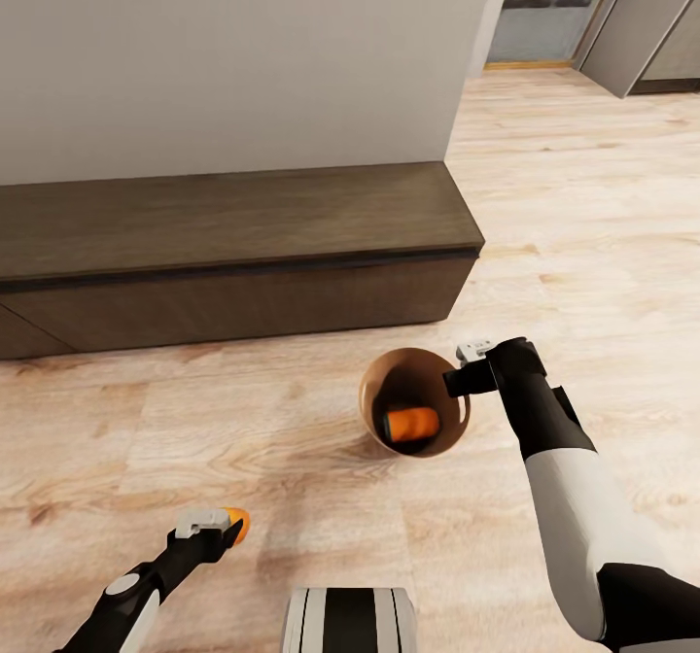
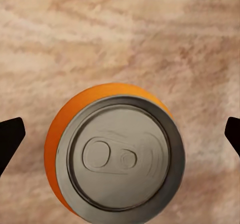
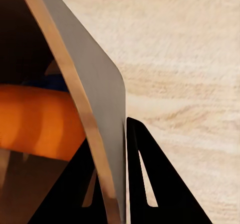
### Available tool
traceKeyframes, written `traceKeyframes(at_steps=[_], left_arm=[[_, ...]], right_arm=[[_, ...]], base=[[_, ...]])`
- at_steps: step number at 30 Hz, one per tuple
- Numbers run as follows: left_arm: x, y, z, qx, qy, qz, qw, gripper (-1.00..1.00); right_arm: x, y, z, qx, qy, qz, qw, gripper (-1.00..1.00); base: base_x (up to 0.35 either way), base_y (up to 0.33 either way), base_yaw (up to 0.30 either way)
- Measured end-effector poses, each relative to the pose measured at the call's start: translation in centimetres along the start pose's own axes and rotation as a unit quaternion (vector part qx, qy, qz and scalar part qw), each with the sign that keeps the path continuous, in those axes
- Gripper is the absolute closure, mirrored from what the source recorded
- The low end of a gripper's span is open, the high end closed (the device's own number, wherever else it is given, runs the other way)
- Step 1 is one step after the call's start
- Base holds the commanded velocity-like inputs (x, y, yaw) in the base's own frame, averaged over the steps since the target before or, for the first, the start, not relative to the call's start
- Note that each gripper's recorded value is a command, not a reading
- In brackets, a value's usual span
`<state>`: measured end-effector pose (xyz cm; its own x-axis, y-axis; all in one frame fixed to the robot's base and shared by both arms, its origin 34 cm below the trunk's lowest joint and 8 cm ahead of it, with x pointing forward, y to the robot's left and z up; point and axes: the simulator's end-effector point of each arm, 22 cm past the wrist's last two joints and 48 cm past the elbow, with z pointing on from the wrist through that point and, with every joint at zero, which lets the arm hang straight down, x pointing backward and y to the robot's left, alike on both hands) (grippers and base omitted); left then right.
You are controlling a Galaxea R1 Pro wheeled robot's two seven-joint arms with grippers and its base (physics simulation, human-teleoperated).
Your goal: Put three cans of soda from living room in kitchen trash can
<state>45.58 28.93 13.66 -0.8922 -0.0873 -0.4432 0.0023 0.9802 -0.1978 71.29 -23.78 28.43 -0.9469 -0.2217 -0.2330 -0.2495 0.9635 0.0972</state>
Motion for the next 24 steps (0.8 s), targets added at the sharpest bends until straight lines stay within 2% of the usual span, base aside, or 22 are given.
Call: traceKeyframes(at_steps=[3,10,16,17,24], left_arm=[[0.0,0.0,0.0,0.000,0.000,0.000,1.0000,-1.00],[1.5,0.3,0.5,-0.002,0.015,-0.003,0.9999,-1.00],[1.4,0.3,0.5,-0.002,0.014,-0.003,0.9999,-1.00],[1.4,0.3,0.5,-0.003,0.014,-0.004,0.9999,1.00],[1.4,0.4,0.5,-0.003,0.014,-0.006,0.9999,1.00]], right_arm=[[0.0,0.0,0.0,0.000,0.000,0.000,1.0000,1.00],[1.4,0.0,1.8,-0.003,0.017,0.001,0.9999,1.00],[1.6,0.1,1.9,-0.004,0.018,0.002,0.9998,1.00],[1.6,0.1,1.9,-0.004,0.018,0.002,0.9998,1.00],[1.7,0.1,1.9,-0.004,0.019,0.002,0.9998,1.00]], base=[[0.005,0.000,0.000],[0.001,0.000,0.000],[0.000,0.000,0.000],[0.000,0.000,0.000],[0.000,0.000,0.000]])
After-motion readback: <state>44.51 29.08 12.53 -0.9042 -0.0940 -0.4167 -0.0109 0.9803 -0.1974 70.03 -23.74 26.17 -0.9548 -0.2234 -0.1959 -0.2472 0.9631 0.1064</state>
